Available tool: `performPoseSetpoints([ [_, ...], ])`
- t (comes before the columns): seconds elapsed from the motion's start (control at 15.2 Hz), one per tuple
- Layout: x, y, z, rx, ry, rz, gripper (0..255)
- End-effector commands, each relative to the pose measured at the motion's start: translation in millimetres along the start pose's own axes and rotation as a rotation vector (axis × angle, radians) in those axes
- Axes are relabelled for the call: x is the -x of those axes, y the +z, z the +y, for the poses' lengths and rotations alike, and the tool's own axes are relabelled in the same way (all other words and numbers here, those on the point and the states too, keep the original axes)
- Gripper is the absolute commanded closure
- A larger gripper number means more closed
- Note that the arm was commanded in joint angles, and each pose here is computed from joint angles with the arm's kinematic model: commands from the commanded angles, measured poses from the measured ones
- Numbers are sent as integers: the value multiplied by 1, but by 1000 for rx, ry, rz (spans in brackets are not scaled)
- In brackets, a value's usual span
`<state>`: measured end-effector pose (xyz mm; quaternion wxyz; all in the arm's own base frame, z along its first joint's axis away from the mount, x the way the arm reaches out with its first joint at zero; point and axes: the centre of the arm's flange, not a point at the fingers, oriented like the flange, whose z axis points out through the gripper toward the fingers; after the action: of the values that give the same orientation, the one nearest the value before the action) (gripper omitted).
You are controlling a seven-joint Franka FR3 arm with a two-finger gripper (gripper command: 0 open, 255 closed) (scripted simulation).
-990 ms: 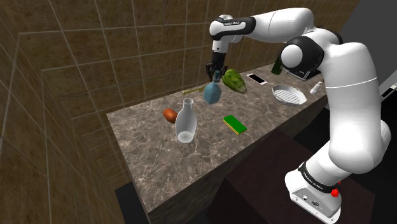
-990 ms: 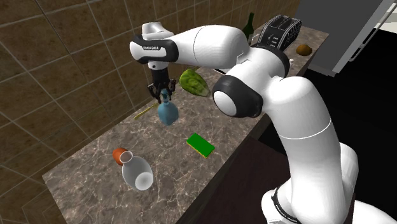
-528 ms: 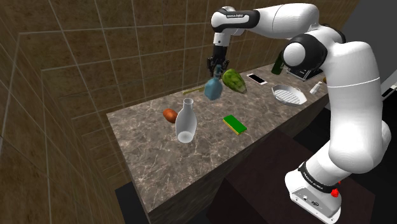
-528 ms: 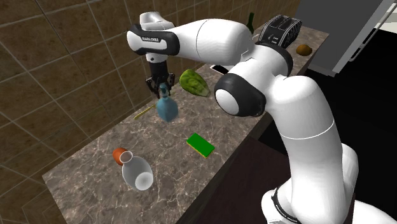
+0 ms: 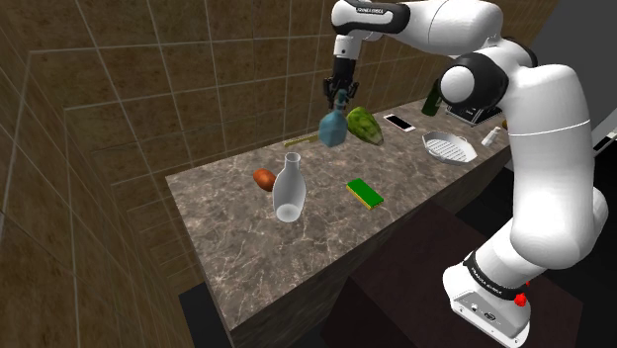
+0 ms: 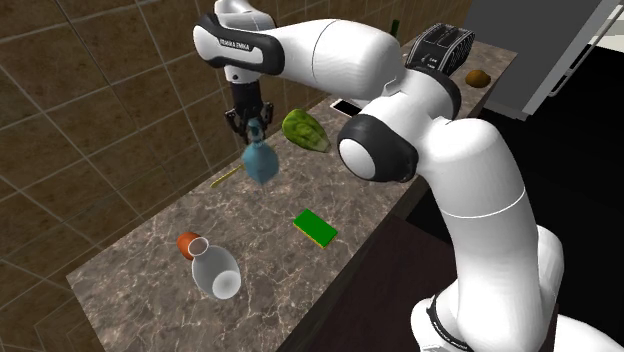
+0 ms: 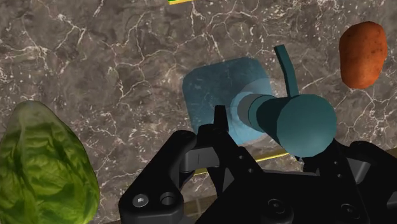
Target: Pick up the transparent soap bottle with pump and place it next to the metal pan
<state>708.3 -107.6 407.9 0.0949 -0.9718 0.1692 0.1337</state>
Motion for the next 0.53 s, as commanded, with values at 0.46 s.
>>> performPoseSetpoints([
  [0.46, 52, -36, 72, 0, 0, 0, 255],
])
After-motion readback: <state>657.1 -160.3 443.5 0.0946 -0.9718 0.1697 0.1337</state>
